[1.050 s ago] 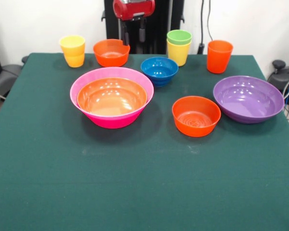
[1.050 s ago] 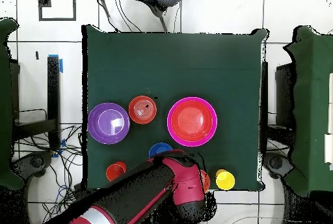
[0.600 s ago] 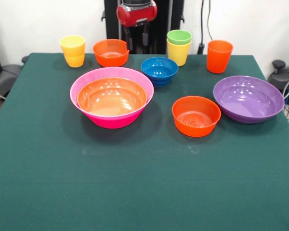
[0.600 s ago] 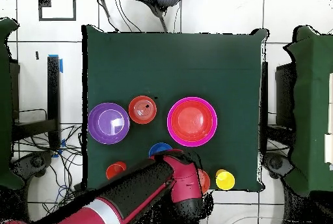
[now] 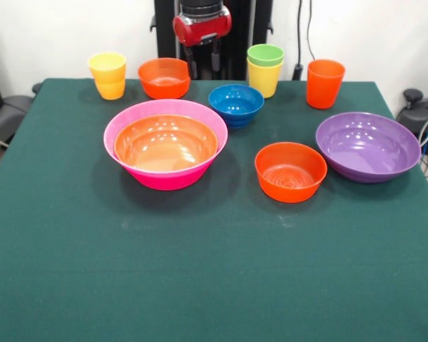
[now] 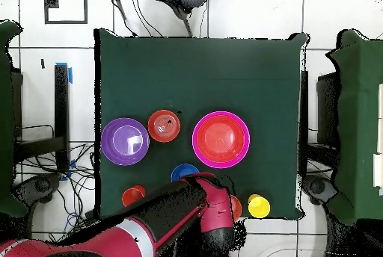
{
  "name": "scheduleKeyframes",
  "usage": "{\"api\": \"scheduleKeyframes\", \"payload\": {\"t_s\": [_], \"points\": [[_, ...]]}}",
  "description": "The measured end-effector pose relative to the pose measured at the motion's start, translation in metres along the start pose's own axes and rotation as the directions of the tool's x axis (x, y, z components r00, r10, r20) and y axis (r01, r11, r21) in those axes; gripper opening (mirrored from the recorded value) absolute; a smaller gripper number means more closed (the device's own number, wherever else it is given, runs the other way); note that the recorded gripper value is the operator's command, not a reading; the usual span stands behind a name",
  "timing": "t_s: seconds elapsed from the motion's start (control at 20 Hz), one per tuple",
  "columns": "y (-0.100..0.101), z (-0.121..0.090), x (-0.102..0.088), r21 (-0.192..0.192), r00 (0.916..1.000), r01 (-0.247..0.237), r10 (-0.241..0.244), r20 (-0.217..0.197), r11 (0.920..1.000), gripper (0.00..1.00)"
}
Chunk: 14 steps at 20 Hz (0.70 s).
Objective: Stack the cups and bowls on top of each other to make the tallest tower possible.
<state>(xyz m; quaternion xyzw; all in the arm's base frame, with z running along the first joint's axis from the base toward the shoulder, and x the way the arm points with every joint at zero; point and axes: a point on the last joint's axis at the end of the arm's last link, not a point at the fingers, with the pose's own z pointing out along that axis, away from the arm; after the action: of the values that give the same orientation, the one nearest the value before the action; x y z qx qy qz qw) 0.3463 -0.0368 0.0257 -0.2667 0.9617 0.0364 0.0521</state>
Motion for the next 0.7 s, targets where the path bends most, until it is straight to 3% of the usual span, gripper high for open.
{"api": "scheduleKeyframes", "payload": {"t_s": [0.45,0.7], "points": [[0.004,0.003,0.005,-0.016,0.9999,-0.017,0.017,-0.004,0.9997,1.00],[0.003,0.015,0.008,-0.027,0.9969,-0.076,0.076,0.019,0.9968,1.00]]}}
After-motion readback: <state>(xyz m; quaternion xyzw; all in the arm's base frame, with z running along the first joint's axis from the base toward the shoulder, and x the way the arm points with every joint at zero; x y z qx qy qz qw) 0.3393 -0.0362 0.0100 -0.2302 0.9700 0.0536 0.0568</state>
